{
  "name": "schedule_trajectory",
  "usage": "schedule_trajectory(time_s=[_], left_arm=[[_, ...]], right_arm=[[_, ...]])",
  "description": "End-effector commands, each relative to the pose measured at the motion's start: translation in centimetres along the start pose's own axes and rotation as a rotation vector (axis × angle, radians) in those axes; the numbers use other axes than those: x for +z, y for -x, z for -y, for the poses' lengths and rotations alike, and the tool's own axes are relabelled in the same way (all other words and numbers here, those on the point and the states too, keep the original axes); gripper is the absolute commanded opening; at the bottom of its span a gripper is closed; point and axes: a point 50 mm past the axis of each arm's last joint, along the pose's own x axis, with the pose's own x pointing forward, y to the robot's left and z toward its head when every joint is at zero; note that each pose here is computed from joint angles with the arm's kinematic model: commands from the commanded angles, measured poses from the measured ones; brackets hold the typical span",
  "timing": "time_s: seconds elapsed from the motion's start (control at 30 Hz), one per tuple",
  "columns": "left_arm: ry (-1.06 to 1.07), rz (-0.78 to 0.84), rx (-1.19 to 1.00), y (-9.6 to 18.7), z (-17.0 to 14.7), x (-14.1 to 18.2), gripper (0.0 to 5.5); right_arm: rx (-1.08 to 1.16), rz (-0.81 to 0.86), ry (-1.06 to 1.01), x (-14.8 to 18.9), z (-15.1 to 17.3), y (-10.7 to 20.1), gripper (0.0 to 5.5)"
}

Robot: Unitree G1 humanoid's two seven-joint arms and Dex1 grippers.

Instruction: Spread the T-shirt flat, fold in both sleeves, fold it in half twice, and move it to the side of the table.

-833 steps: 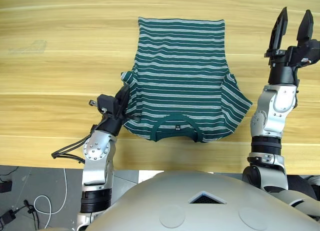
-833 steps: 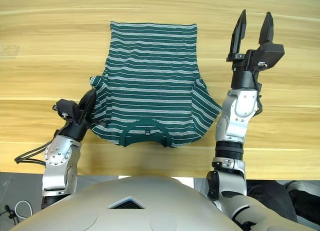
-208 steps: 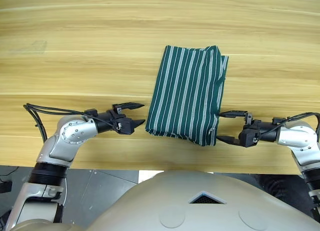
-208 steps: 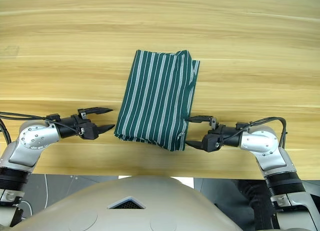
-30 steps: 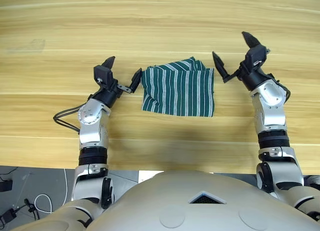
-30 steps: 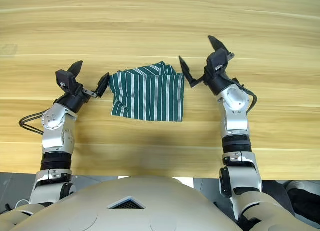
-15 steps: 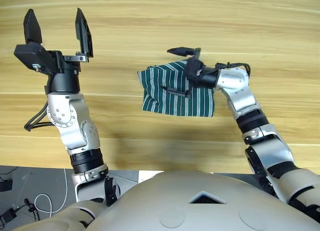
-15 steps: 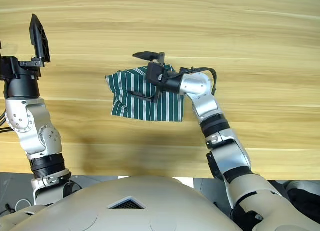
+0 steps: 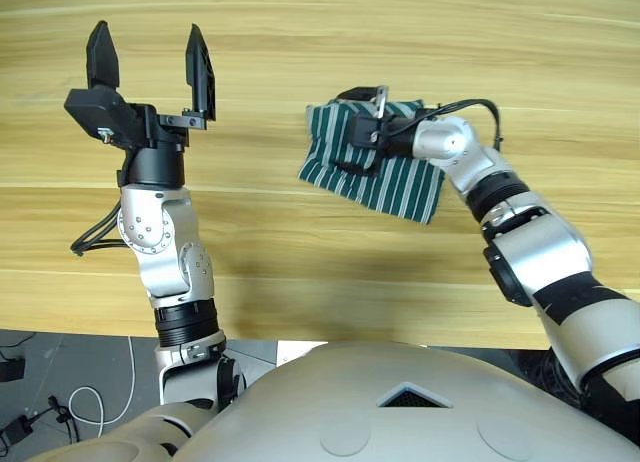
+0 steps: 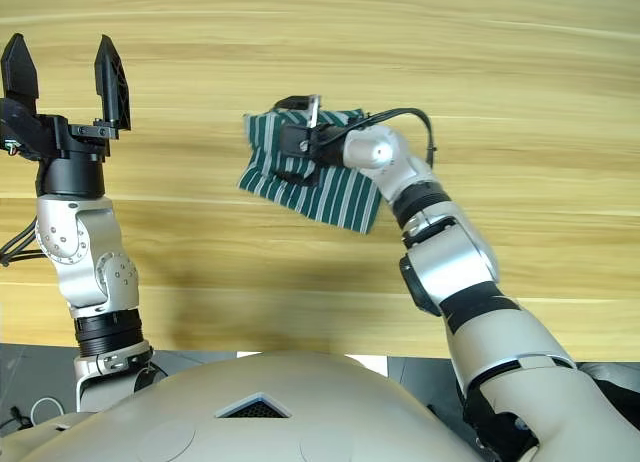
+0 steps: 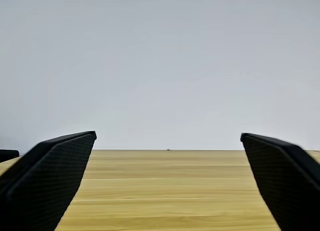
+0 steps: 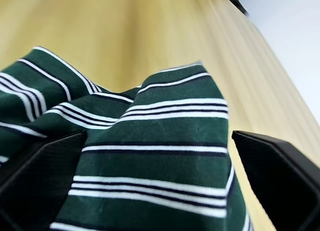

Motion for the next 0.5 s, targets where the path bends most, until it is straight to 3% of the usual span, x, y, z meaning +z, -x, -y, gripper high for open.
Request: schedule_trajectory(time_s=[0.03,0.27,0.5], left_arm=[[-0.009,-0.02,0.005,0.7,0.1,-0.1,5.35],[-0.029,-0.023,0.024,1.7,-0.4,1.0,5.35],[-0.008,-0.053,0.033,2.5,0.1,0.5,5.35]], right_arm=[[-0.162,-0.278,-0.176,-6.8,1.3,6.6,5.4],[-0.465,-0.364,-0.491,-12.3,-0.5,15.2,5.4],[-0.797,-0.46,-0.649,-15.1,-4.2,19.3,5.4]])
